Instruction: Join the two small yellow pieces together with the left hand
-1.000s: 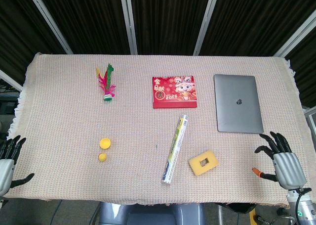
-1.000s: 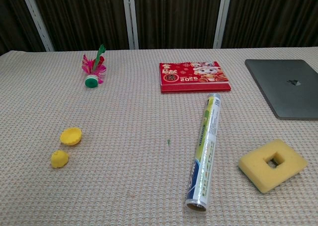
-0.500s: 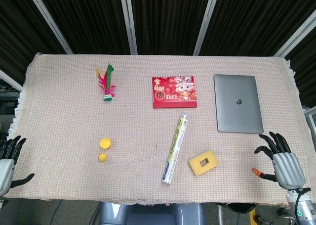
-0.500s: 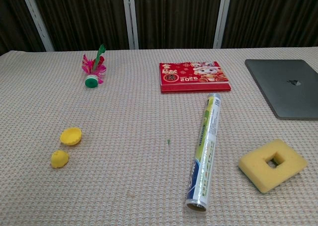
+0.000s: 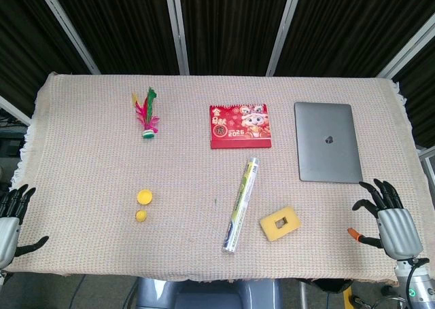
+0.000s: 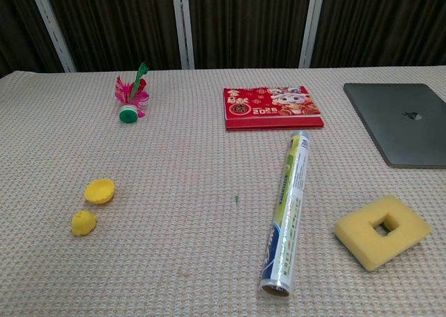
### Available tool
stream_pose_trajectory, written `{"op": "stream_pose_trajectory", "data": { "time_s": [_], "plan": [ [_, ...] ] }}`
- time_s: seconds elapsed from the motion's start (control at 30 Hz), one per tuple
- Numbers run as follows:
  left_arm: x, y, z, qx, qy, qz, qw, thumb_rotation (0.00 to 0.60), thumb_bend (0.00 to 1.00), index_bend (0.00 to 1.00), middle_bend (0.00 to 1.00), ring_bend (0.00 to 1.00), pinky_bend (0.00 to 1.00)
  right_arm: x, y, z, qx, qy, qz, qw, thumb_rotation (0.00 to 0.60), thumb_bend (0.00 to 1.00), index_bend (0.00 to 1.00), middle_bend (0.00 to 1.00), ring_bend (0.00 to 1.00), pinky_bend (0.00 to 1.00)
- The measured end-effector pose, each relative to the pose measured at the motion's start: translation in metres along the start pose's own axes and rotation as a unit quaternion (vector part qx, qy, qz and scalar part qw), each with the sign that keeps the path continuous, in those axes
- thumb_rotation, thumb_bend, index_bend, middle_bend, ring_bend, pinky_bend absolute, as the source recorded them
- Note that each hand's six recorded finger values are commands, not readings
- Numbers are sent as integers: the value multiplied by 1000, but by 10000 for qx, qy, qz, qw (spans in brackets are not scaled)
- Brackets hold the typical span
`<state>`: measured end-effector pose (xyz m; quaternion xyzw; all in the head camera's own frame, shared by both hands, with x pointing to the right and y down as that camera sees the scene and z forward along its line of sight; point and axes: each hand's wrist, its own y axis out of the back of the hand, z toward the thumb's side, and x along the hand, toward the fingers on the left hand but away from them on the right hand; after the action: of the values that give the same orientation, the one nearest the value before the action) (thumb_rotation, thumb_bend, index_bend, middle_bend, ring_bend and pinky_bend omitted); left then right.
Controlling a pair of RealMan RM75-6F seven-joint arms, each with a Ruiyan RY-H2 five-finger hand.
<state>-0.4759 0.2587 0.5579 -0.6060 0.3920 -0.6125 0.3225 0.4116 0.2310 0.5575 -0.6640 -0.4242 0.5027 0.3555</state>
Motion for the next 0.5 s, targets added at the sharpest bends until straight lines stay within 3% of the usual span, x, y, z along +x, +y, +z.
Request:
{"op": "stream_pose_trajectory", "data": {
  "time_s": [0.23,0.5],
  "plan": [
    [5,7,0,-35,-25,146,9999,600,8,12,0,0,0,2,0,1,42,36,-35,10000,600,0,471,130,0,0],
    [32,3,11,162,-422,-144,9989,600,32,47,0,0,0,1,0,3,-10,32,-56,10000,600,0,472,130,0,0]
  ]
}}
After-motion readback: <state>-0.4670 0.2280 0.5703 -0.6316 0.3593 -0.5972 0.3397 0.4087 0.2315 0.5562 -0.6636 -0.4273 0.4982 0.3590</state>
